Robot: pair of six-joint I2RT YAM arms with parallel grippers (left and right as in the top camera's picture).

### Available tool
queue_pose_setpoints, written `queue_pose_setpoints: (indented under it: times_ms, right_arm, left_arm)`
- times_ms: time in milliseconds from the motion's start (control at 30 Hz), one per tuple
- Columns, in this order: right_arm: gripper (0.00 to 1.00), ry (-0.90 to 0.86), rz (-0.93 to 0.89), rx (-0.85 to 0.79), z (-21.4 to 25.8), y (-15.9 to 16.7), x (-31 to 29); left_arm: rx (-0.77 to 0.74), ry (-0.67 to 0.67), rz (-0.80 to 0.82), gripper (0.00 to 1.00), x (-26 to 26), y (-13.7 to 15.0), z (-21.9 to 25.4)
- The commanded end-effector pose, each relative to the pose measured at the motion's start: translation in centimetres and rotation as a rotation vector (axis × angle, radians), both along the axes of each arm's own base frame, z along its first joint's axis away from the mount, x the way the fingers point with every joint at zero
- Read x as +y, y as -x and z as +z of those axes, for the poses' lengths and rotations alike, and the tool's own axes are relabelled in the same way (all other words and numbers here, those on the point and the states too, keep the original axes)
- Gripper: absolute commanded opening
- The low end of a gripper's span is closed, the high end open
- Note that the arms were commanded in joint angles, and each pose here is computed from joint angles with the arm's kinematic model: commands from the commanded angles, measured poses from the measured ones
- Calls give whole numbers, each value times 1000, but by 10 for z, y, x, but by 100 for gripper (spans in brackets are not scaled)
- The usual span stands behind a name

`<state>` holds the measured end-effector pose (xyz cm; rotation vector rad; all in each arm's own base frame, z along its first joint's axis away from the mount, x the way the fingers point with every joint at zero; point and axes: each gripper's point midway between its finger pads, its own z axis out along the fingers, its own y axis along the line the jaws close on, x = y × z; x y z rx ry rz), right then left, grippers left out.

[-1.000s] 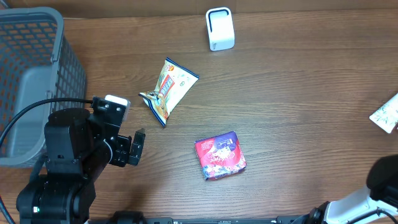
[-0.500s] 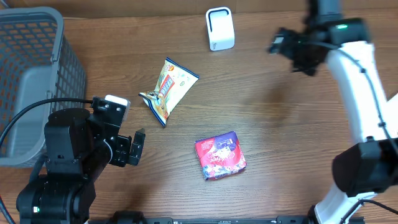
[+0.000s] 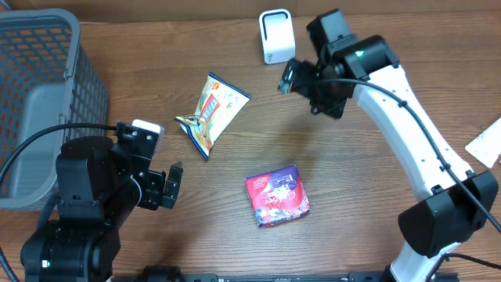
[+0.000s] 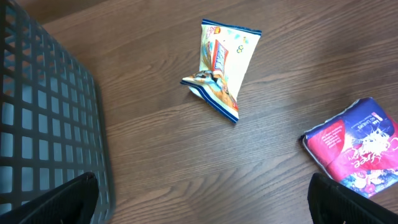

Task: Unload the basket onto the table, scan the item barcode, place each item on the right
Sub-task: 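Move the right gripper over the purple-red pad pack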

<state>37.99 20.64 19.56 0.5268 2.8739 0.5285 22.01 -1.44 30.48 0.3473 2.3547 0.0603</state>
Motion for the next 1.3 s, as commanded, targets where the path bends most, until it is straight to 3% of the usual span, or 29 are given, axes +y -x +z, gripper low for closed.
queue_pose_setpoints:
  times_ms: [0, 300, 867, 1267]
  right_arm:
    - [100, 54, 1, 127, -19, 26, -10]
    - [100, 126, 202, 261, -47, 67, -24]
    - [99, 164, 253, 209, -28, 77, -35]
    - [100, 189, 263, 394, -37, 118, -48]
  left_arm:
    - [-17, -16, 8, 100, 4, -2, 3]
    - [-21, -16, 9, 100, 4, -3, 4]
    - [-56, -15, 9, 100, 4, -9, 10]
    - [-55, -14, 9, 100, 3, -9, 10]
